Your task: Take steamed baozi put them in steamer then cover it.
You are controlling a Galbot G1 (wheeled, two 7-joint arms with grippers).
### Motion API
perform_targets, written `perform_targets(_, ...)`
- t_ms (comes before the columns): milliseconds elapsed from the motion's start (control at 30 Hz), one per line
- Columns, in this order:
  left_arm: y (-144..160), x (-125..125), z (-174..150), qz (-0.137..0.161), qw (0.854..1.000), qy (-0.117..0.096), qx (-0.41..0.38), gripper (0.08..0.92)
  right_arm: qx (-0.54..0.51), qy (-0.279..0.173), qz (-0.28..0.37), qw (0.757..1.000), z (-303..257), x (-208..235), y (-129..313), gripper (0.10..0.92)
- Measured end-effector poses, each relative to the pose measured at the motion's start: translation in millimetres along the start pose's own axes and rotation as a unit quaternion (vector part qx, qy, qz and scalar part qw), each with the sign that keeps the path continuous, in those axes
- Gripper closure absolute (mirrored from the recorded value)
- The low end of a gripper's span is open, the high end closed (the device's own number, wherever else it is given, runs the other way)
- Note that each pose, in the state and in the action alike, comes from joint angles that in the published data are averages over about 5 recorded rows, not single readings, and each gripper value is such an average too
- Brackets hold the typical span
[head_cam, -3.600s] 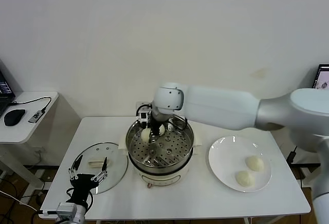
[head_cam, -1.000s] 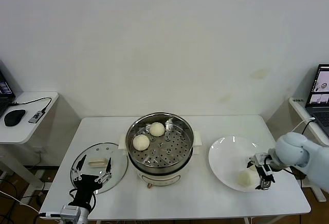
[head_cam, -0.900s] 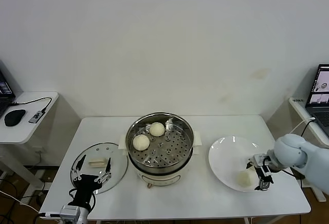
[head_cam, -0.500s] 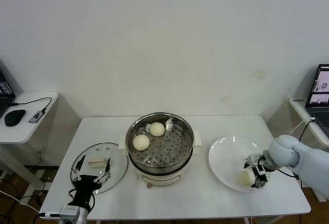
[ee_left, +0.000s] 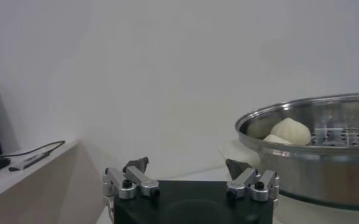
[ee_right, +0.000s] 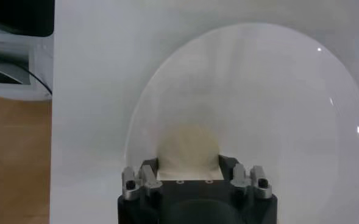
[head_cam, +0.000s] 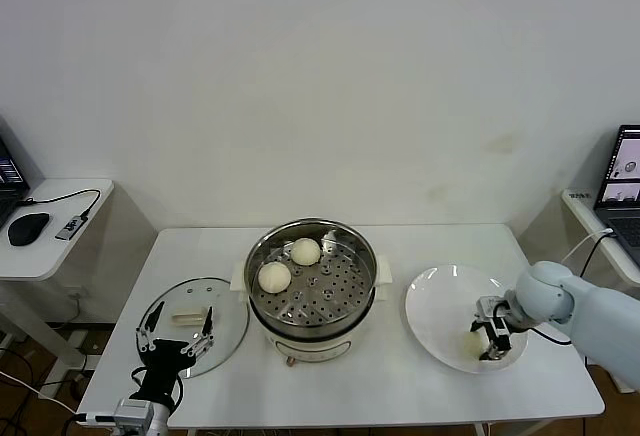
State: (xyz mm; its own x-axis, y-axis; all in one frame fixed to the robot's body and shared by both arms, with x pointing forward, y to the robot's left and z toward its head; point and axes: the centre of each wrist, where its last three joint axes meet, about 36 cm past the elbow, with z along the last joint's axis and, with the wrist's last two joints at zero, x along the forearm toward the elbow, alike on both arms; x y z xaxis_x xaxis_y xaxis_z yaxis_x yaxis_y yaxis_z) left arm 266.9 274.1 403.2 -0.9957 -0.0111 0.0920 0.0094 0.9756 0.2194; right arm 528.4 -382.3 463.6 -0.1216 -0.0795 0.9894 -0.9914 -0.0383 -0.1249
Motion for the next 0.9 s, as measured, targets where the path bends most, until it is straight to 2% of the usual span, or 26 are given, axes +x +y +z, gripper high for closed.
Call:
perform_targets(367,-1,-1,-5,0.004,1.0,-0.007,0.002,0.177,-0.003,-0.008,0.019,1.0,0,41,-19,0.478)
perform_targets(633,0,-2,-7,0.006,1.0,-0.01,0.005,0.177,-0.002,-0.033,0.065,0.997,-14,100,-53,0.479)
perform_targets(900,3,-3,-10,0.003,1.0,-0.013,0.006,0.177,0.043,-0.066,0.119,0.99,-64,165,-87,0.476)
